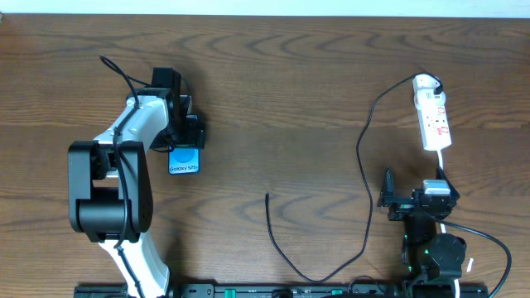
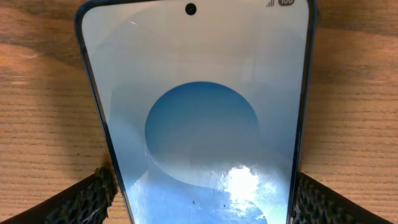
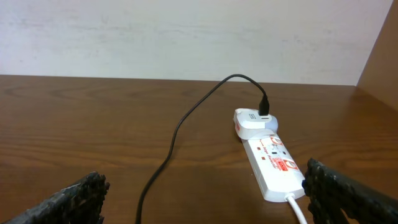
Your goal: Plug charger to phone and switch on socket
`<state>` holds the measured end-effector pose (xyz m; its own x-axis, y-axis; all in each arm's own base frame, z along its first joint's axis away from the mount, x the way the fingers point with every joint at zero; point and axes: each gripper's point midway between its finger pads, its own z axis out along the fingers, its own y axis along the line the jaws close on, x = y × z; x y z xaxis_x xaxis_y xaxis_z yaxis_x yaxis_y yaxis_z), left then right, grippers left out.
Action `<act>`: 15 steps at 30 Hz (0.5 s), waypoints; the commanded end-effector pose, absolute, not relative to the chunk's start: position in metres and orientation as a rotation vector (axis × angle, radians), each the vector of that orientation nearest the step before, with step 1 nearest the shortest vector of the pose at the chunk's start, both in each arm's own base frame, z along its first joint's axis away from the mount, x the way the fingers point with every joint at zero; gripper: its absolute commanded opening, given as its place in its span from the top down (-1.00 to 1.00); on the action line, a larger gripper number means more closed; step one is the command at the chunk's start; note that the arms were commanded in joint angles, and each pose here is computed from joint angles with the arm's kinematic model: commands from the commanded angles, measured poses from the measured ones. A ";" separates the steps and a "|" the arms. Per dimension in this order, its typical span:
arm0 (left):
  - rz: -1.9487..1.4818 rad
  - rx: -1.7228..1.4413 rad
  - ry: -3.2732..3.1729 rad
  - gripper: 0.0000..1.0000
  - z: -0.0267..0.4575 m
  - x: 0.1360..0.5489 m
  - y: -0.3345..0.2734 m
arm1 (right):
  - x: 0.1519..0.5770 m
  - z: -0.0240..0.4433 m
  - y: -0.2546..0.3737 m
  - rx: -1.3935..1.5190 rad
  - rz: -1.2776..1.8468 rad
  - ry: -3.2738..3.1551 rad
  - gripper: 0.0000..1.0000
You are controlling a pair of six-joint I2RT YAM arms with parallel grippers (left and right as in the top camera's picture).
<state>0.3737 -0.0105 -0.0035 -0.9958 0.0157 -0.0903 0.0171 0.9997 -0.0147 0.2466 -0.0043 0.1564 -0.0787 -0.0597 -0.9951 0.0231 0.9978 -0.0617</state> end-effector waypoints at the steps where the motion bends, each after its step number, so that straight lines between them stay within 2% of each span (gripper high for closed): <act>1: -0.019 0.045 3.115 -0.78 -0.020 0.356 -0.009 | 0.246 0.157 -0.003 -0.038 -0.073 1.644 -0.99; 15: -0.027 0.039 3.115 -0.64 -0.020 0.356 -0.009 | 0.246 0.157 -0.003 -0.038 -0.073 1.644 -0.99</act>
<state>0.3736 -0.0106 -0.0035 -0.9958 0.0157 -0.0900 0.0172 0.9997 -0.0155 0.2466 -0.0043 0.1564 -0.0787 -0.0597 -0.9951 0.0231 0.9978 -0.0617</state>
